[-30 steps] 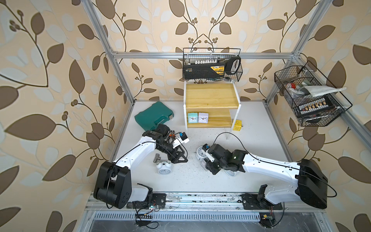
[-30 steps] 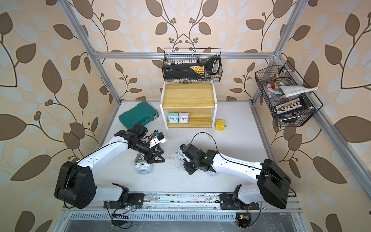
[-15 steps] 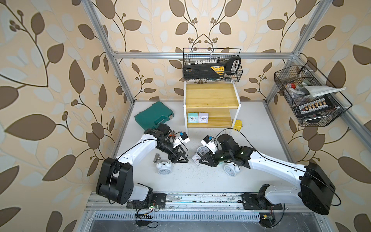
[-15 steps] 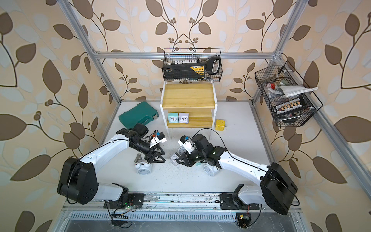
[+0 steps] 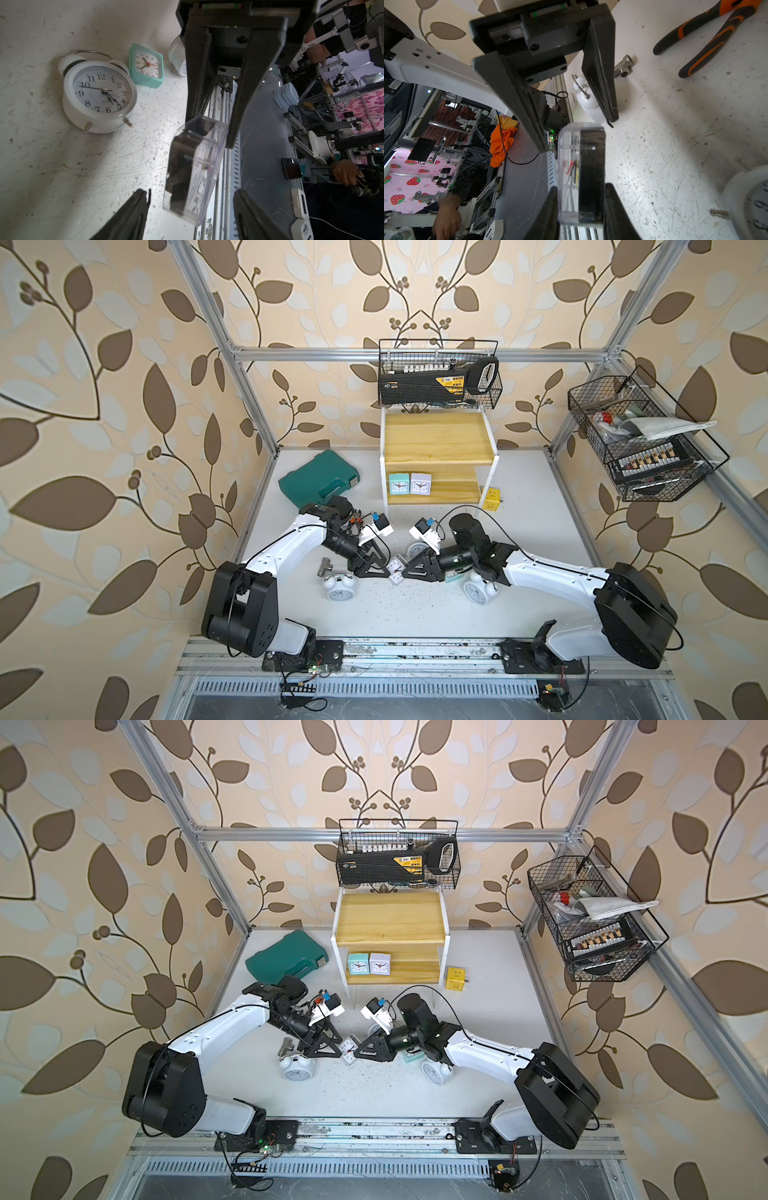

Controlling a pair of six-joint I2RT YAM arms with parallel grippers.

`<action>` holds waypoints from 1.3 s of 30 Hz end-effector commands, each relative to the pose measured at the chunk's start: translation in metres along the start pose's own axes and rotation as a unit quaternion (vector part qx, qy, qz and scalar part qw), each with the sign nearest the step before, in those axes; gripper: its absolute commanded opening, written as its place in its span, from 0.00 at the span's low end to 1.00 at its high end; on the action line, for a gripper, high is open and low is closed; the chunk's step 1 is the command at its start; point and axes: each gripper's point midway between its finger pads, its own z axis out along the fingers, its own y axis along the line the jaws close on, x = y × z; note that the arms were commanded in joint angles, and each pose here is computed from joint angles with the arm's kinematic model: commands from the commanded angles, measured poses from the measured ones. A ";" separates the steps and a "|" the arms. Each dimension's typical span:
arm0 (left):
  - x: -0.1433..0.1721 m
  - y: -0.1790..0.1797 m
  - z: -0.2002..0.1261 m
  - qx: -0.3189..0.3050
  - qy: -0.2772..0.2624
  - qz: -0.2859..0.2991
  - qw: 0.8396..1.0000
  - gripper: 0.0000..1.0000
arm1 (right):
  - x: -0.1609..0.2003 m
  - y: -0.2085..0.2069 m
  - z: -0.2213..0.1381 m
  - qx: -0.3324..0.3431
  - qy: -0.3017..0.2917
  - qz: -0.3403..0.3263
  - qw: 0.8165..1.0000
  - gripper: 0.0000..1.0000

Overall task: Place the alarm clocks on the shelf by style
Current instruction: Pick up the alarm from the center of the board.

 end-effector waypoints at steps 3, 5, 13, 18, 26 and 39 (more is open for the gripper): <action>-0.011 -0.012 -0.007 0.023 -0.017 0.013 0.999 0.59 | -0.003 0.003 0.003 -0.024 -0.004 -0.006 1.000 0.29; -0.011 -0.013 -0.007 0.025 -0.018 0.013 0.999 0.53 | -0.004 0.001 0.003 -0.021 -0.005 -0.006 1.000 0.29; -0.012 -0.014 -0.007 0.029 -0.020 0.014 0.999 0.36 | -0.005 -0.007 0.004 -0.008 -0.007 -0.002 1.000 0.31; -0.012 -0.015 -0.007 0.031 -0.021 0.014 0.999 0.27 | -0.006 -0.009 0.004 -0.002 -0.012 -0.004 1.000 0.32; -0.016 -0.005 -0.009 -0.001 -0.032 0.019 0.999 0.14 | -0.016 -0.012 -0.013 0.023 -0.065 -0.001 0.998 0.46; -0.043 -0.001 -0.039 0.012 -0.123 -0.007 0.992 0.12 | -0.044 -0.009 -0.036 -0.007 -0.235 0.052 0.971 0.63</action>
